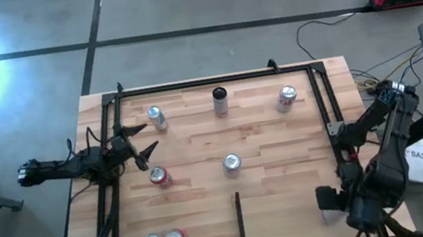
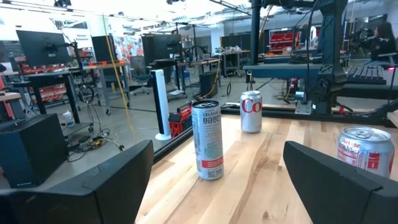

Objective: Place canned beverage on shelf
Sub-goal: Put the bottom right white soda can on the shelf

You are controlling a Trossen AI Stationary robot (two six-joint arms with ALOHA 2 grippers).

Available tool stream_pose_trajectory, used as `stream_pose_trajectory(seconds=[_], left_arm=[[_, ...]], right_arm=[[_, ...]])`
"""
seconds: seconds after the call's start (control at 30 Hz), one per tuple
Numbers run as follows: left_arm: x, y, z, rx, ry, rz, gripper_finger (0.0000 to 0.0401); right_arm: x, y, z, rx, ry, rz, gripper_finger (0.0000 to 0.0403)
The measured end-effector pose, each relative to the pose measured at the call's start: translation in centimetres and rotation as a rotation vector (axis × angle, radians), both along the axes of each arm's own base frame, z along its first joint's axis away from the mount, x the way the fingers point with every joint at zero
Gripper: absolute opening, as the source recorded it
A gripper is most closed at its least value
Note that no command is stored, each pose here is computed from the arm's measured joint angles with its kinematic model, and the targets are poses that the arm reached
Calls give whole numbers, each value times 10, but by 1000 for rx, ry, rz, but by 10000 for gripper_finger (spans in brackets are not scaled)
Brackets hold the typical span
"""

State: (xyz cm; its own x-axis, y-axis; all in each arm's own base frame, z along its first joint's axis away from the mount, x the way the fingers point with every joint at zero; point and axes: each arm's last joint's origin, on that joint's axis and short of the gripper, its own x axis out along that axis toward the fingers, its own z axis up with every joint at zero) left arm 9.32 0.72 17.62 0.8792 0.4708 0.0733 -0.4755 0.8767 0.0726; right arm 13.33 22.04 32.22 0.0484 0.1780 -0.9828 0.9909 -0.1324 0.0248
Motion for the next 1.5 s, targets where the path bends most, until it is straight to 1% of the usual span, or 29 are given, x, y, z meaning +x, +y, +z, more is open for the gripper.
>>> stream_pose_trajectory(seconds=[0.13, 0.27, 0.43, 0.67, 0.83, 1.0, 1.13, 1.5], left_arm=[[0, 0, 0, 0, 0, 0, 343], [0, 0, 0, 0, 0, 0, 343], [0, 0, 0, 0, -1, 0, 343], [0, 0, 0, 0, -1, 0, 343], [0, 0, 0, 0, 0, 0, 343], [0, 0, 0, 0, 0, 0, 343], [0, 0, 0, 0, 0, 0, 343], [0, 0, 0, 0, 0, 0, 343]], right_arm=[[-1, 9, -4, 19, 3, -43, 238], [-6, 13, -5, 9, 6, -32, 238], [-16, 17, -4, 10, 15, 23, 238], [-37, 22, -3, 19, 67, 106, 238], [-45, 26, 5, 8, 68, 172, 238], [-43, 32, 7, -4, 50, 252, 238], [-41, 38, 2, -27, 54, 294, 238], [-34, 53, 2, -47, 7, 322, 238]])
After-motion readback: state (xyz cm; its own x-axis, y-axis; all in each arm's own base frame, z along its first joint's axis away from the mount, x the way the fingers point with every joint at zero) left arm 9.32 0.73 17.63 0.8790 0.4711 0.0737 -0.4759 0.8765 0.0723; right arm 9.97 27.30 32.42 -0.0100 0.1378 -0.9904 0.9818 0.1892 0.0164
